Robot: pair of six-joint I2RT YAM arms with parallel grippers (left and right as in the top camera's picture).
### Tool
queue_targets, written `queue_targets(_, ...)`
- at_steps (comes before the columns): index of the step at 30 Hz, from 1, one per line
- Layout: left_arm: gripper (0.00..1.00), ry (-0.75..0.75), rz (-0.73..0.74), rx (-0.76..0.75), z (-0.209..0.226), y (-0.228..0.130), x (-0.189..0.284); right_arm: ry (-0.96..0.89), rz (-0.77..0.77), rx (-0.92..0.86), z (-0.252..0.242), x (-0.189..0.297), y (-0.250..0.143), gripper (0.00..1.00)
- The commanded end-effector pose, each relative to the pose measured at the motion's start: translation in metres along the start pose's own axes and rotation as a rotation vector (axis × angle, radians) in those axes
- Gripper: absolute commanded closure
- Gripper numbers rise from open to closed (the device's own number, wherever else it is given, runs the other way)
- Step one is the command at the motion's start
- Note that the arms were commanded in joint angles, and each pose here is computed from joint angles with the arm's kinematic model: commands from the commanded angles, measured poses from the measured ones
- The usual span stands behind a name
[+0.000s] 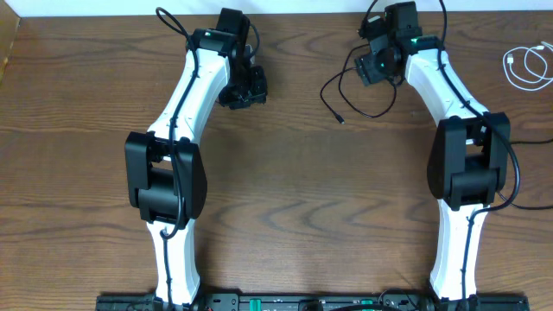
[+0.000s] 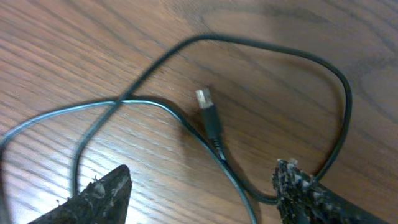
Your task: Untangle cables
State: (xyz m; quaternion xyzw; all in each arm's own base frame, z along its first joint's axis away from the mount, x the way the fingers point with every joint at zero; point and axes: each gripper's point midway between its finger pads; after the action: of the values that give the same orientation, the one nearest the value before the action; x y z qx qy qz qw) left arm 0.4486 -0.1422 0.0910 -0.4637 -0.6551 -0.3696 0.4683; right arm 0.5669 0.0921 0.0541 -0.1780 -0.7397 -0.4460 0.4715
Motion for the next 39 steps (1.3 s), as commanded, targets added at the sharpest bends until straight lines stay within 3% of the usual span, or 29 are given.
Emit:
queue_targets(1, 0.62, 0.016, 0.018, -0.003, 0.005, -0.003, -0.007, -0.020, 0.041, 0.094, -0.015, -0.021, -0.018, 0.32)
queue_targets(13, 0.62, 0.016, 0.018, -0.002, 0.005, -0.002, -0.007, 0.014, 0.026, 0.049, -0.031, -0.037, -0.034, 0.38)
queue_targets(21, 0.61, 0.015, 0.018, -0.002, 0.004, -0.002, -0.007, 0.083, -0.016, 0.046, -0.019, -0.037, -0.028, 0.45)
queue_targets(39, 0.61, 0.013, 0.013, -0.003, 0.004, -0.001, -0.007, 0.094, -0.024, 0.068, -0.005, -0.054, -0.040, 0.50)
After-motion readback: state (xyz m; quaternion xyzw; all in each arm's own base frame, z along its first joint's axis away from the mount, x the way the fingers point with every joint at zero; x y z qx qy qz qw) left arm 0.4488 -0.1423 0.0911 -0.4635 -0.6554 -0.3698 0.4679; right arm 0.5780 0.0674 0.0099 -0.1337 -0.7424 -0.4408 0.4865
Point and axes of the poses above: each gripper's point midway between its finger pads, its own x axis back along the fingers, its own z axis along the line the jaws close on, y = z × x, and after that the axes turned 9 degrees about x, right-handed
